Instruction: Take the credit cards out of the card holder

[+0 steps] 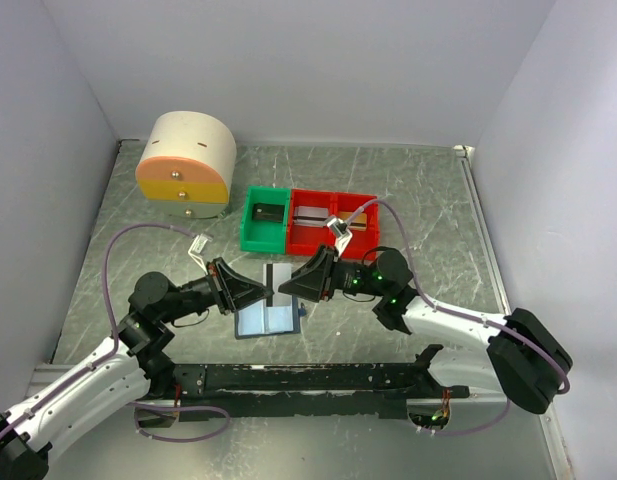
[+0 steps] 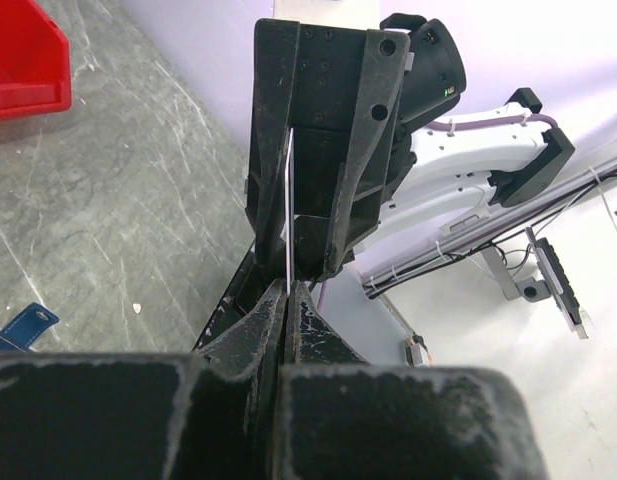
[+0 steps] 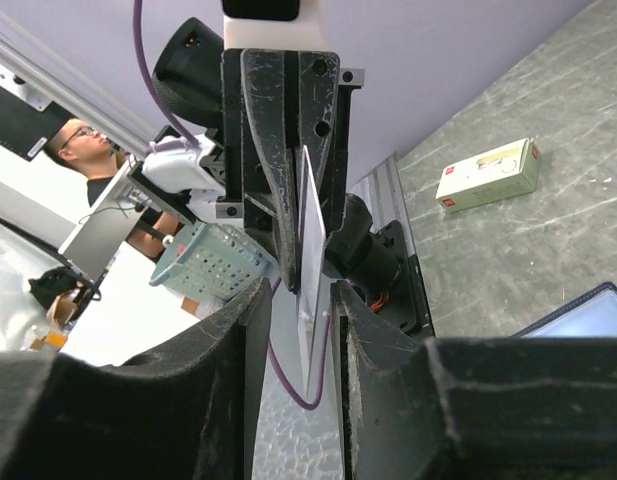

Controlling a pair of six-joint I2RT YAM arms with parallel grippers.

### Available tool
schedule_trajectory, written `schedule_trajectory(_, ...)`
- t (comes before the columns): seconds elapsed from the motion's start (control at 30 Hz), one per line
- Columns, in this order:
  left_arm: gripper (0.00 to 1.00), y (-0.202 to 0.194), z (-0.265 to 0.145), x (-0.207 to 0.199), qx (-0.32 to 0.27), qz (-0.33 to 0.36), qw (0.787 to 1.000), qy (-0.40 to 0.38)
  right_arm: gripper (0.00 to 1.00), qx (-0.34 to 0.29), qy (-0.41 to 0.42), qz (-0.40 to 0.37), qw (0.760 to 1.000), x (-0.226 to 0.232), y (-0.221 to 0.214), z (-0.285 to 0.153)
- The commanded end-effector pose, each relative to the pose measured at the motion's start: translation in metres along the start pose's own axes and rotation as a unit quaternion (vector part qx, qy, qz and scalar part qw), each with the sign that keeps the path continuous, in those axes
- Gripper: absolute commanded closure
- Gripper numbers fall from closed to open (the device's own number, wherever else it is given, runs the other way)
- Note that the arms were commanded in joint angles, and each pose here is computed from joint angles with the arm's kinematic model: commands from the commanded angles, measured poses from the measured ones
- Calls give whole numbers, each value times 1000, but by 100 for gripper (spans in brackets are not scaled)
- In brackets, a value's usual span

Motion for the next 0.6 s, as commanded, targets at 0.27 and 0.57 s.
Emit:
schedule_trajectory(0.27, 93, 1, -2, -5, 6, 10, 1000, -12, 78, -11, 28, -19, 999, 15, 5, 0)
schedule_trajectory(0.57, 93, 5, -4, -5, -8, 12, 1000, -5, 82, 1, 30, -21, 999, 14, 2, 0)
Point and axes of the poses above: each gripper's point midway between its finger pads, its own z axis out along the fingers, its own x axis along the line the jaws close on, y = z × x, the point moved 4 cm from there along -z, back along the fingers, and after that the axes turned 14 degrees about z, right-handed, at the moved point
